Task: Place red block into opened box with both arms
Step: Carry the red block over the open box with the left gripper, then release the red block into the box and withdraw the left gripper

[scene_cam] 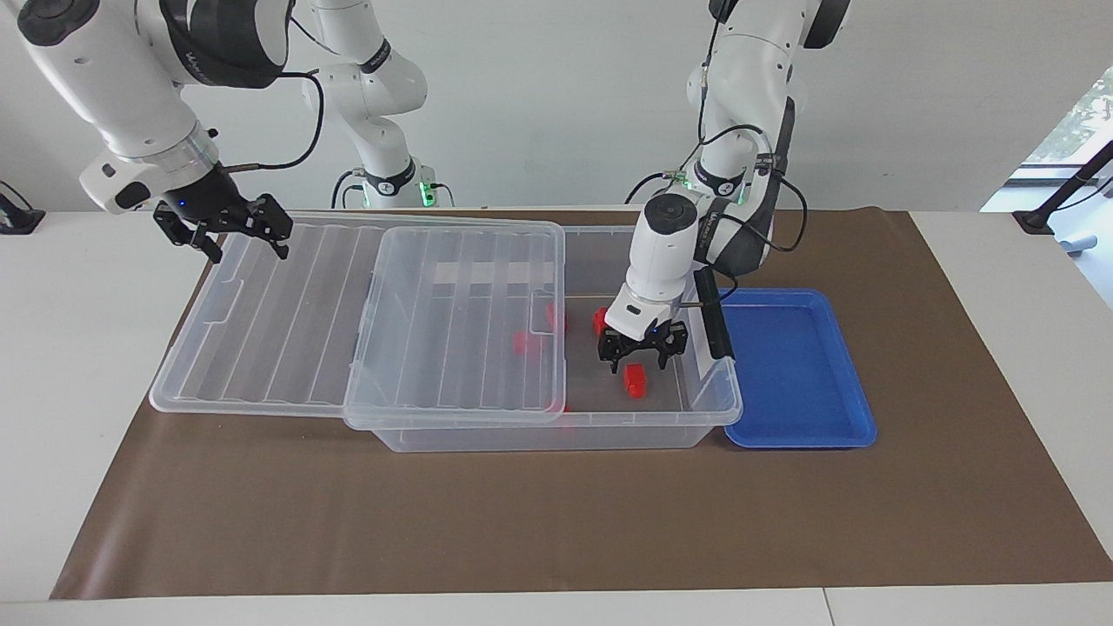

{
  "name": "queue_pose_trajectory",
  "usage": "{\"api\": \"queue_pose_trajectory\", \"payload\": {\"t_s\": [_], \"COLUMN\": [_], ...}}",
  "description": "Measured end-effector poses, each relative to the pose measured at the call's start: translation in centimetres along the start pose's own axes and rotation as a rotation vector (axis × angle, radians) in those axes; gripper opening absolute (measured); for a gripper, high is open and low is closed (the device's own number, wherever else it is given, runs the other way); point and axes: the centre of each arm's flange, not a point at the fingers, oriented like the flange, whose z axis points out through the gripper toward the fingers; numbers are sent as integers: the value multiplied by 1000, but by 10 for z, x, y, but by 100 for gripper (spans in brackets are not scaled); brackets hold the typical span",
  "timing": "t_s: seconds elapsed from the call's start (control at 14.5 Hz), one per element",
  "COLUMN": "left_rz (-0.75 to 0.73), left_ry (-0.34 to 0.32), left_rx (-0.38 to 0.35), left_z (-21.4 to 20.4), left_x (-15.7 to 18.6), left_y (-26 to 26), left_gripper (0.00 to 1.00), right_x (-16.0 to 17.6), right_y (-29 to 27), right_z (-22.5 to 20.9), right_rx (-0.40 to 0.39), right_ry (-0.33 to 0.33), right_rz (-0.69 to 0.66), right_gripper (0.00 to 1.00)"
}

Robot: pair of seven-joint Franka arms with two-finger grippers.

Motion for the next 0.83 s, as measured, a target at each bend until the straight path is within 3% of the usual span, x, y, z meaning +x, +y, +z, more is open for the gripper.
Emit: {"api": "queue_pose_trajectory", "payload": {"t_s": [0.41, 0.62, 0.83], "left_rz": [-10, -51, -113], "left_ry": [74, 99, 89], "left_rx": [-5, 3, -18], "left_z": [-98, -139, -165], "left_x": [1, 5, 22], "left_y": [-8, -31, -79], "left_gripper": [100, 100, 100], "right_x": [0, 0, -5], "right_y": [0, 21, 79], "right_z": [2, 11, 34], "right_rx": [0, -6, -19], "right_ry": [-3, 16, 58], "right_rz": [-11, -82, -108], "right_gripper": [100, 68, 33]}}
